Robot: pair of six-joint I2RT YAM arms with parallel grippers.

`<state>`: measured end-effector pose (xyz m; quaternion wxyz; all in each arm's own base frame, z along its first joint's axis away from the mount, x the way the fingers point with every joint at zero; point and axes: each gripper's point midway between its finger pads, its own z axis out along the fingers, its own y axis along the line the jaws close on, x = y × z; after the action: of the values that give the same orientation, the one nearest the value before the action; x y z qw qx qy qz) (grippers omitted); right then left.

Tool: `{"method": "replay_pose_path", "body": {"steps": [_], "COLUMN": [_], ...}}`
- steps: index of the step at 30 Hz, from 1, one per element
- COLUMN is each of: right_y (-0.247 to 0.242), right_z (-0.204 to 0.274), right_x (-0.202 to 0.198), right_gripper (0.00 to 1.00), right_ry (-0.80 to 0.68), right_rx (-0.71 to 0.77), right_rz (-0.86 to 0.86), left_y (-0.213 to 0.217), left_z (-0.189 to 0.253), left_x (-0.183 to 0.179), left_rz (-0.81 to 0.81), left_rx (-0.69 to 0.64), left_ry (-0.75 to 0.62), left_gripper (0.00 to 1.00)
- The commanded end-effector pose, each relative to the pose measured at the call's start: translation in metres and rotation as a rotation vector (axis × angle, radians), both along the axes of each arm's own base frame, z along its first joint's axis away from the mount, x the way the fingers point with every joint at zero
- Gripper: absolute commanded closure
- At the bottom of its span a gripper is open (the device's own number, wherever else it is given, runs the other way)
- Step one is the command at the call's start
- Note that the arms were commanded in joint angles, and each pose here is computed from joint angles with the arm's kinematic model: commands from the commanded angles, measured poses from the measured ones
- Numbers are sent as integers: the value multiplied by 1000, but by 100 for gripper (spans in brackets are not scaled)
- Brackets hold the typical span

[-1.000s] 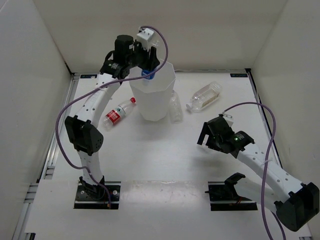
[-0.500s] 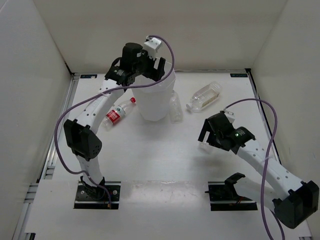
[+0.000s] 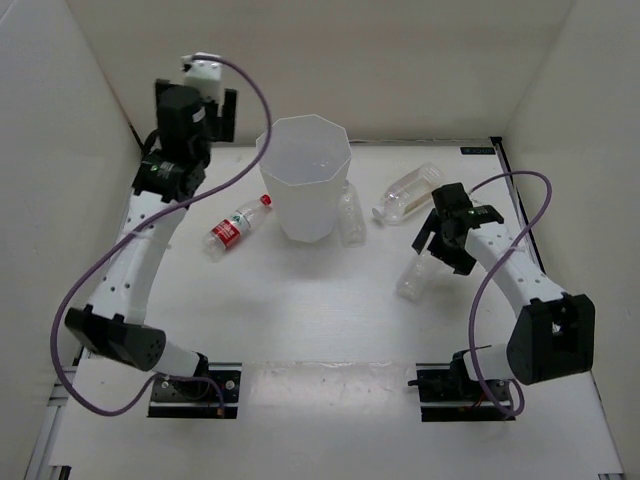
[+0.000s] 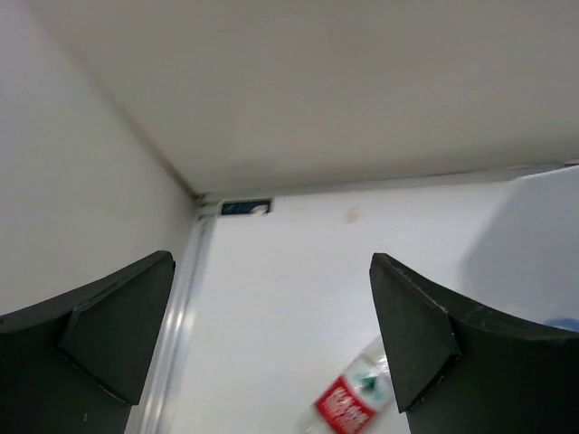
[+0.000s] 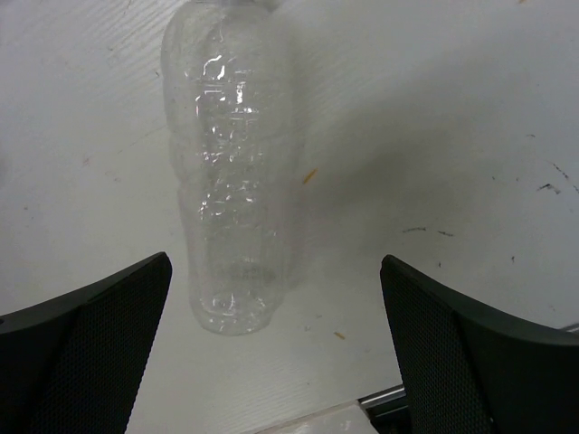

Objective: Put the plastic bottles in the bin

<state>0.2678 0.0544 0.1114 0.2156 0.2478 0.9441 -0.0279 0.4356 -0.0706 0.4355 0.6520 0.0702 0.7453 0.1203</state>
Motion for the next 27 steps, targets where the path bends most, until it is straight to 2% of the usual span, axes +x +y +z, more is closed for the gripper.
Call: {"method": "replay_pose_path", "body": {"steps": [1,6,9,13,21,25,26,27], "right_y": [13,32,25,3,0,3,4,5], "right_z": [-2,-12,-25,-48,-70,-83,-82,-85], "right_x": [17,37,46,50,67,59,62,60], "right_gripper": [0,0,0,0,0,9,13,24], "right_ry": [-20,-65,-31,91,113,141,132,134], "right_rx": [83,164,156,91,54,74,75,83], "right_rz": [81,172,129,48,59,66,66,69], "left_y": [59,128,148,149,156,162,162,160], "left_z": [-21,-93,-137,-159,-178,-172,-174,-170], "left_x": [-24,-56,-72,-92,-106,-108,-109,-108], "left_rz": [138,289,346,330,338,356,357,347], "left_rx": [21,23,-22,-73,-138,-142,-141,-145], "left_ry": [45,183,265,302,357,349,358,350], "left_gripper": [0,0,0,0,0,0,0,0]}}
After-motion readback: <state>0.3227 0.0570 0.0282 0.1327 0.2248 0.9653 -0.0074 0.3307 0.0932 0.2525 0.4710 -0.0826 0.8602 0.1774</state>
